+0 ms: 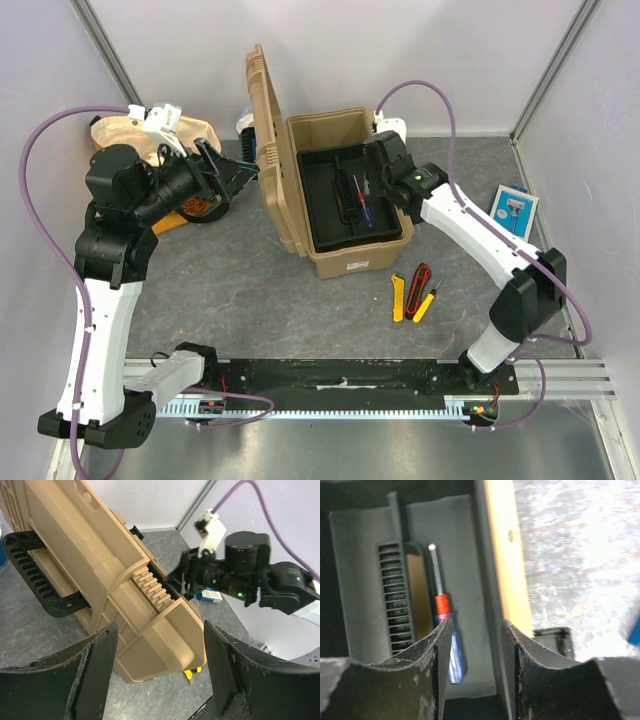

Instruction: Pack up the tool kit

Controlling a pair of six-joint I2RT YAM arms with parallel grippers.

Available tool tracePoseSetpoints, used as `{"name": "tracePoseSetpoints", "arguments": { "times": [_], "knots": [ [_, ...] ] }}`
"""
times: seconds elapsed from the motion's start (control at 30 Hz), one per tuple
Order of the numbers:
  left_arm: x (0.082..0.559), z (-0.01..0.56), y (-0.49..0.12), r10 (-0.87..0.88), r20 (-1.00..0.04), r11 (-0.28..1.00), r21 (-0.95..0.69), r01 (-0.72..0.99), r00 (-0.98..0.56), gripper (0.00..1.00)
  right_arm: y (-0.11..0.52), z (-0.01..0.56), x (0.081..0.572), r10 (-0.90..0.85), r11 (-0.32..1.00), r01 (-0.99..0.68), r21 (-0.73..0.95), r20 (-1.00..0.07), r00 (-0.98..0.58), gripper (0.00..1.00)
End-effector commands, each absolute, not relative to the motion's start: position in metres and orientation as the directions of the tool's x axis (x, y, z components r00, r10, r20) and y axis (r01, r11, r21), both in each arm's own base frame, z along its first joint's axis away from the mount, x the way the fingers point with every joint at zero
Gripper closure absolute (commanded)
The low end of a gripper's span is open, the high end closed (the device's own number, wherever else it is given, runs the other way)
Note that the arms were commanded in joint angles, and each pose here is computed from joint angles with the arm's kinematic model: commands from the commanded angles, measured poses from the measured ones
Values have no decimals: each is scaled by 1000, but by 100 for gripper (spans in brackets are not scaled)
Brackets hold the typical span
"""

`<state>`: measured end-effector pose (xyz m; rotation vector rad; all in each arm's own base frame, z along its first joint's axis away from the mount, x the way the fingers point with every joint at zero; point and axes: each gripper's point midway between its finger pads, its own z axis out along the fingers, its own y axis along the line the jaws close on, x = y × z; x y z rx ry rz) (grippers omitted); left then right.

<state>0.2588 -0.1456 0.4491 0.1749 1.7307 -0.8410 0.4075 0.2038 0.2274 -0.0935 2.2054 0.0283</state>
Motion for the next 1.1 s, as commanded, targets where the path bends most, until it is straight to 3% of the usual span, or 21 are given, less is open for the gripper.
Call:
{"name": "tracePoseSetpoints", "arguments": {
  "times": [0.0, 0.17, 0.37, 0.77, 1.07],
  "knots": [
    [257, 460, -144, -301, -903, 734, -425, 529, -308, 25, 148, 283, 393, 85, 984, 178, 0, -878, -471, 48],
    [260, 457, -145, -298, -901, 735, -427, 526, -315, 25, 67, 265, 364, 330, 888, 448, 104, -823, -462, 46],
    [264, 454, -147, -297, -896, 732, -435, 524, -330, 25, 6, 228, 322, 460, 794, 597, 116, -757, -464, 45],
    [267, 450, -146, -295, -894, 736, -438, 516, -338, 25, 27, 89, 245, 634, 746, 657, 109, -416, -652, 44],
    [267, 450, -146, -291, -897, 740, -432, 515, -334, 25, 45, 51, 231, 662, 743, 652, 150, -309, -683, 50]
  ]
}}
